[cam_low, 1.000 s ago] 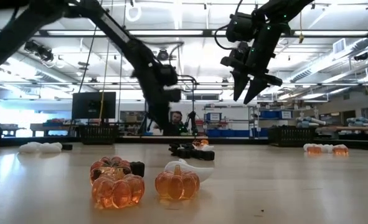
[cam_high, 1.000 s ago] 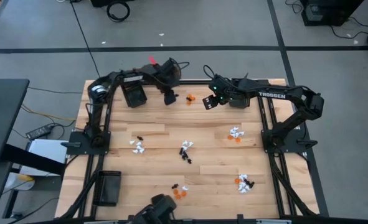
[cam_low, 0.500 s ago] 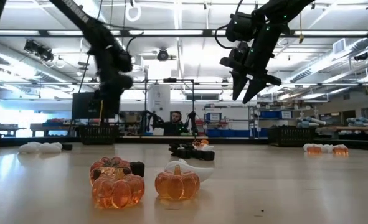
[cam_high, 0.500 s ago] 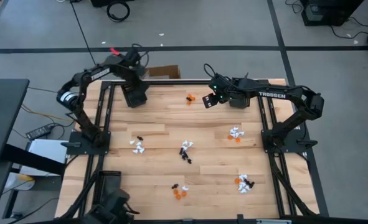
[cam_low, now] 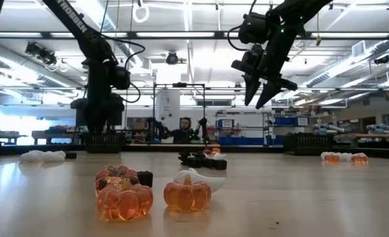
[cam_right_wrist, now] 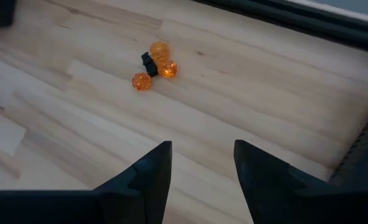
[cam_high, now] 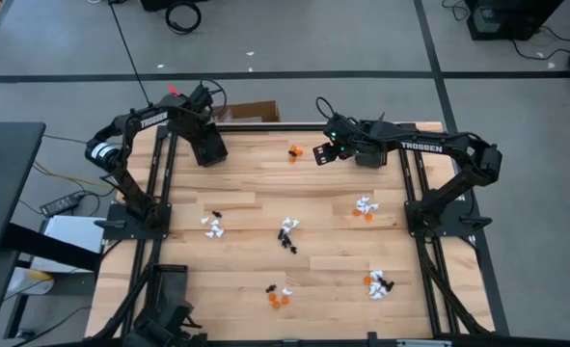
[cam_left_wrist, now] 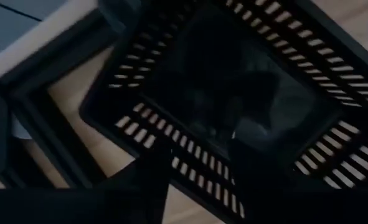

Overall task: Sort Halloween decoration
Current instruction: Put the black skeleton toy into the top left black basket

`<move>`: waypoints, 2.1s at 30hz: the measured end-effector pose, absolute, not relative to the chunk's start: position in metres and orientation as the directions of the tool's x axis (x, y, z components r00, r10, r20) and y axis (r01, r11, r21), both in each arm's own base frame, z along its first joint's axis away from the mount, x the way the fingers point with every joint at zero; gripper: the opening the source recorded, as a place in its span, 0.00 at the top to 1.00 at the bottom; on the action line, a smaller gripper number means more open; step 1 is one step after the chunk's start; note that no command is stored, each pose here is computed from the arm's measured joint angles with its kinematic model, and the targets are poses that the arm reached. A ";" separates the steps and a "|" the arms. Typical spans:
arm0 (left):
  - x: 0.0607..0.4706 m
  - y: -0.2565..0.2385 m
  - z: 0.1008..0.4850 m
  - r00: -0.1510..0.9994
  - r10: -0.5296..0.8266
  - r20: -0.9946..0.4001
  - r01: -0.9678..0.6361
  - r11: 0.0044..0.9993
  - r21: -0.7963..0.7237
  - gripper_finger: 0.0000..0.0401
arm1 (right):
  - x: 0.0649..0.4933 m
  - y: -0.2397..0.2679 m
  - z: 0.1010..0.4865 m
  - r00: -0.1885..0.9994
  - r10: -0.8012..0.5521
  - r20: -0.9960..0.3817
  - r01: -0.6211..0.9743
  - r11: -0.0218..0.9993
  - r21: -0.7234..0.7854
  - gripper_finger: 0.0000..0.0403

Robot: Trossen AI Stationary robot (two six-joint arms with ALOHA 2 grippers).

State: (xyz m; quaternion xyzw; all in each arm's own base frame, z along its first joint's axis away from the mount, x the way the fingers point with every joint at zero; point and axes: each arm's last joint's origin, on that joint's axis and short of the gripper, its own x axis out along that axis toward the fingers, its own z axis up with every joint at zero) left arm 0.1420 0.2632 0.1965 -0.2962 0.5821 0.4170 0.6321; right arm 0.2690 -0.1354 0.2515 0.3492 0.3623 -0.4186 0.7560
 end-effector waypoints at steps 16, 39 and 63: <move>0.123 0.305 0.179 0.009 0.254 -0.967 -0.875 0.470 0.115 0.52 | 0.270 -0.134 0.251 0.396 -0.360 -0.844 0.886 0.391 0.249 0.55; 0.228 0.296 0.285 0.543 0.261 -0.798 -0.601 0.784 -0.153 0.61 | 0.278 -0.081 0.246 0.318 -0.310 -0.896 0.917 0.341 0.207 0.55; 0.355 0.253 0.193 0.644 0.044 -0.764 -0.373 0.890 -0.264 0.69 | 0.277 -0.100 0.248 0.349 -0.362 -0.864 0.886 0.427 0.180 0.55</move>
